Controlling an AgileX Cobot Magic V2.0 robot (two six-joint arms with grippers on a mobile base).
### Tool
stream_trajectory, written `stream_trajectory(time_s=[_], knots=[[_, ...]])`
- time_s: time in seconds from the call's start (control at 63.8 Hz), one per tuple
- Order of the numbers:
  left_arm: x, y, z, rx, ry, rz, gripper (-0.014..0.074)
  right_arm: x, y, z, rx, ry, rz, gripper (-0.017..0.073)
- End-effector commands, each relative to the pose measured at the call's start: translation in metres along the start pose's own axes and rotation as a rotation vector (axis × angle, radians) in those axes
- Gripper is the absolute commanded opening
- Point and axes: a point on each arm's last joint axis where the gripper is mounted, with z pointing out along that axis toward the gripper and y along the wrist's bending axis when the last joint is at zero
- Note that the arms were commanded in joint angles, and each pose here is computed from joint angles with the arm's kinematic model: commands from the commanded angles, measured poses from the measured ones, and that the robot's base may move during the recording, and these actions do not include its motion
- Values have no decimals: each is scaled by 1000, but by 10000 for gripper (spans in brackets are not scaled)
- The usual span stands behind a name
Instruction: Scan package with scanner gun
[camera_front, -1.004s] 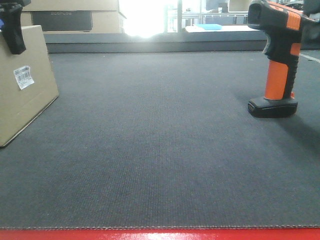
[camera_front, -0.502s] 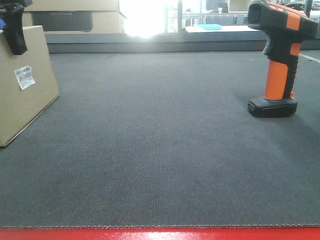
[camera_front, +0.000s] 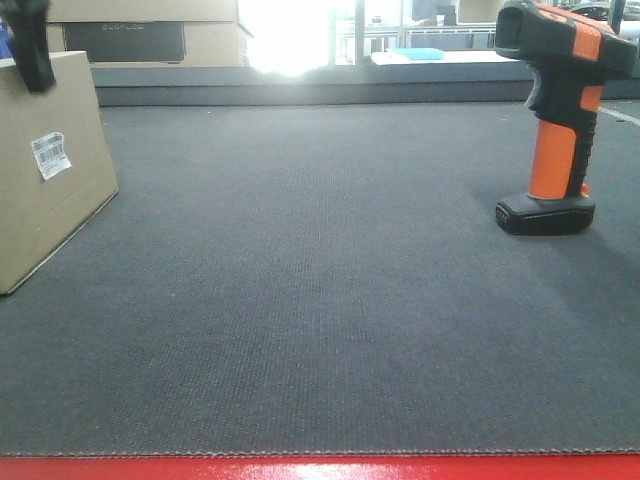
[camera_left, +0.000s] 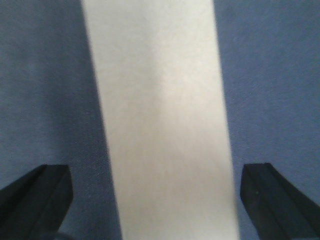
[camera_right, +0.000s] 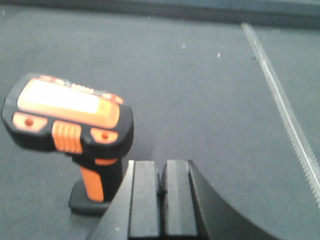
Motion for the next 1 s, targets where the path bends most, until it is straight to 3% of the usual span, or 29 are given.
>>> stream_trajectory(time_s=[0.0, 0.11, 0.282, 0.455, 0.643, 0.988], knots=[[5, -2, -32, 18, -80, -17, 560, -5, -1, -5, 5, -20, -12, -153], [19, -3, -60, 21, -140, -19, 448, -3, 0, -9, 1, -27, 5, -153], [45, -4, -82, 13, -297, -21, 136, 4, 0, -18, 1, -38, 6, -153], [78, -5, -93, 6, -435, -23, -108, 21, 1, -24, 2, -29, 15, -153], [120, -6, -95, -19, -598, -13, -111, 44, 1, -35, 3, -56, 49, -153], [206, -12, -86, -37, -957, -12, -111, 64, 5, -88, -11, -213, 41, -153]])
